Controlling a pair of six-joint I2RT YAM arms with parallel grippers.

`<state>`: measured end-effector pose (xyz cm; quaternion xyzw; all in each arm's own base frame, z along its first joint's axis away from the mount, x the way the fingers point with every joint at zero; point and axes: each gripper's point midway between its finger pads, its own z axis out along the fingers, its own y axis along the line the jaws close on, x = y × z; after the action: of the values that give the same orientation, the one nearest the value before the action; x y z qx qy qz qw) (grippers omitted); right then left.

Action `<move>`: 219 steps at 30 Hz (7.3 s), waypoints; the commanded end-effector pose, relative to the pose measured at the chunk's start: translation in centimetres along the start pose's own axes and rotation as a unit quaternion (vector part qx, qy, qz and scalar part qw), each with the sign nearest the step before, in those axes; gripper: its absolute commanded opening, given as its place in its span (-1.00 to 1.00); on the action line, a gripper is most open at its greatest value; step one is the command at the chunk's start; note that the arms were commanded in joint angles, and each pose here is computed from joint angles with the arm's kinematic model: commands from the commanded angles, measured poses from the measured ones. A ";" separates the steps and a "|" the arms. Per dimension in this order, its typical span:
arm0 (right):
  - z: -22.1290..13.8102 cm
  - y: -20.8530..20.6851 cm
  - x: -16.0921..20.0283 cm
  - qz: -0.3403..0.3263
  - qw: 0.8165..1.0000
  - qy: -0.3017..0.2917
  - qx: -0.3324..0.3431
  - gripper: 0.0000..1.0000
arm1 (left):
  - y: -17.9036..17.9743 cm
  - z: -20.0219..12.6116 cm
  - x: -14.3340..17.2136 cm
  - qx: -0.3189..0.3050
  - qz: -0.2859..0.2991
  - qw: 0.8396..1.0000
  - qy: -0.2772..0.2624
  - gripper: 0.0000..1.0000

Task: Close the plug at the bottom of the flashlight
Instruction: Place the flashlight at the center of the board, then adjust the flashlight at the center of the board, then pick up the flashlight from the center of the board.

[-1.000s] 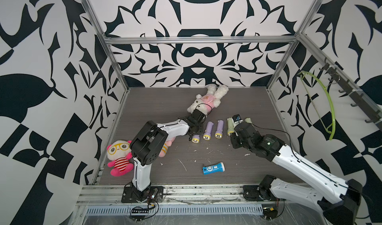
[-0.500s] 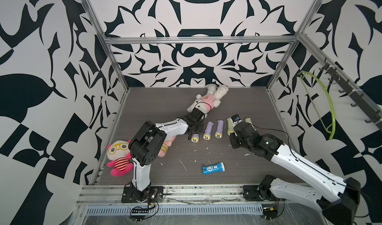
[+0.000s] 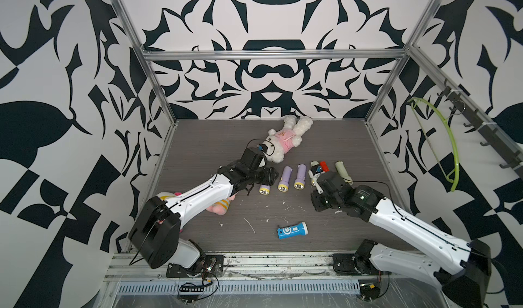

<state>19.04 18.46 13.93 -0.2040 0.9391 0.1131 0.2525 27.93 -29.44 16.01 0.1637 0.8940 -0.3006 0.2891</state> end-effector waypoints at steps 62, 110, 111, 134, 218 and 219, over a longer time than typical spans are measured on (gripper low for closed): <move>10.5 7.0 0.2 -0.079 0.992 0.096 -0.005 -0.73 | 0.2 -10.7 2.6 0.050 -0.043 0.988 -0.138 0.30; 8.0 2.0 7.5 0.027 0.992 0.125 0.014 -0.81 | -5.6 2.9 13.0 0.107 -0.072 0.981 0.142 0.09; 8.2 2.7 7.8 0.018 0.992 0.128 0.009 -0.81 | -5.5 3.1 13.1 0.105 -0.074 0.981 0.145 0.09; 4.3 8.3 4.0 -0.043 0.994 0.058 -0.079 -0.55 | -4.5 3.8 12.2 0.038 -0.041 0.984 0.170 0.20; -0.6 -2.6 -2.2 0.114 0.992 -0.053 -0.027 -0.06 | -11.6 -3.7 4.3 0.088 0.278 0.949 -0.117 -0.64; -1.0 -2.1 -3.0 0.110 0.991 -0.064 -0.041 -0.06 | -11.8 -4.5 4.1 0.102 0.285 0.944 -0.134 -0.63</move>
<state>20.38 15.15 12.46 -0.0817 0.9555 0.1401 0.2464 17.74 -34.51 17.41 0.3682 0.8010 -0.2687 0.3882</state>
